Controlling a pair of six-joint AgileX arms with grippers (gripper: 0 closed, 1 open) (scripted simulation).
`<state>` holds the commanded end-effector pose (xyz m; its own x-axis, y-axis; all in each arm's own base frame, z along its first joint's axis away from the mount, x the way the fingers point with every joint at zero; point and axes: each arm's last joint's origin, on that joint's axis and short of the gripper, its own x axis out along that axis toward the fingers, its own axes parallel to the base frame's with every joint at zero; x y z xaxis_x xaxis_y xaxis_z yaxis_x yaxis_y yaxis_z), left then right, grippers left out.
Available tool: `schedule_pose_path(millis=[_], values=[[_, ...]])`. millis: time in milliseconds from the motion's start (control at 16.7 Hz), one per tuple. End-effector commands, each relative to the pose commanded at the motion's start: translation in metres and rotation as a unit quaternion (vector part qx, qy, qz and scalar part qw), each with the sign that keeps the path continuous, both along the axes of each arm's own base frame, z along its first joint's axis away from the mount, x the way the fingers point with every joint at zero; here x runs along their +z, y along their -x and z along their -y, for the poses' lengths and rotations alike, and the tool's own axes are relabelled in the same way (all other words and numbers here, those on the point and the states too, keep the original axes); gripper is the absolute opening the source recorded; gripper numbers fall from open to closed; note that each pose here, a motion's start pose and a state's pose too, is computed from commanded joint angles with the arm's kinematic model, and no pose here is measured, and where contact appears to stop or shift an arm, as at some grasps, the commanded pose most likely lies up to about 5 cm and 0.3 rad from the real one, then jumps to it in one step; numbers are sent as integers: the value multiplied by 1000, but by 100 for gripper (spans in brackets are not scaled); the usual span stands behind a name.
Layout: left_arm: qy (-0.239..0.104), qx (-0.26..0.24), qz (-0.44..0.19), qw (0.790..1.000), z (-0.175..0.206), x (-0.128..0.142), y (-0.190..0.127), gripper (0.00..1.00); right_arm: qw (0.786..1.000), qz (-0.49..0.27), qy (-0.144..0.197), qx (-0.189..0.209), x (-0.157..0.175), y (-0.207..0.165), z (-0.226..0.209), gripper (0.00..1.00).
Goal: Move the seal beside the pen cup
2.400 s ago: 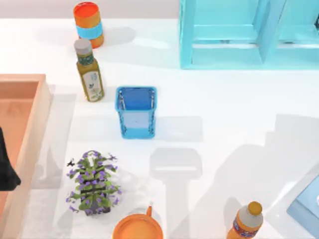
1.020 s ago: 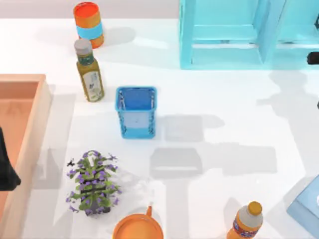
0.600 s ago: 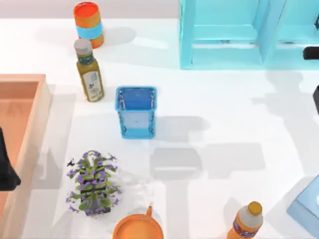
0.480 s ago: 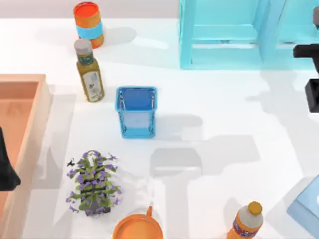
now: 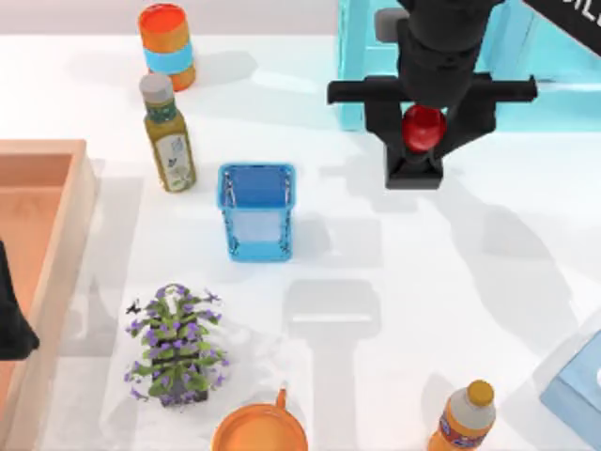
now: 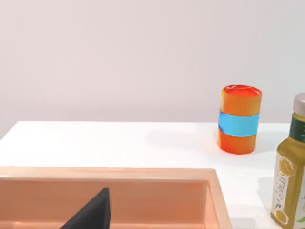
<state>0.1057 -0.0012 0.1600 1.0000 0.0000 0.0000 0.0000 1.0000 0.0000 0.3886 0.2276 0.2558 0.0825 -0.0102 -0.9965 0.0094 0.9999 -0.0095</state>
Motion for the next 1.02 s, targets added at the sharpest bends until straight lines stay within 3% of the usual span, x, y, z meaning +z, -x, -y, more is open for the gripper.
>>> schedule_pose_path(millis=[240,1020], values=[[0,0,0,1000,0,0,0,100,1000,14,-3,0,-18,11,-57,0],[0,0,0,1000,0,0,0,100,1000,14,-3,0,-34,10,-60,0]])
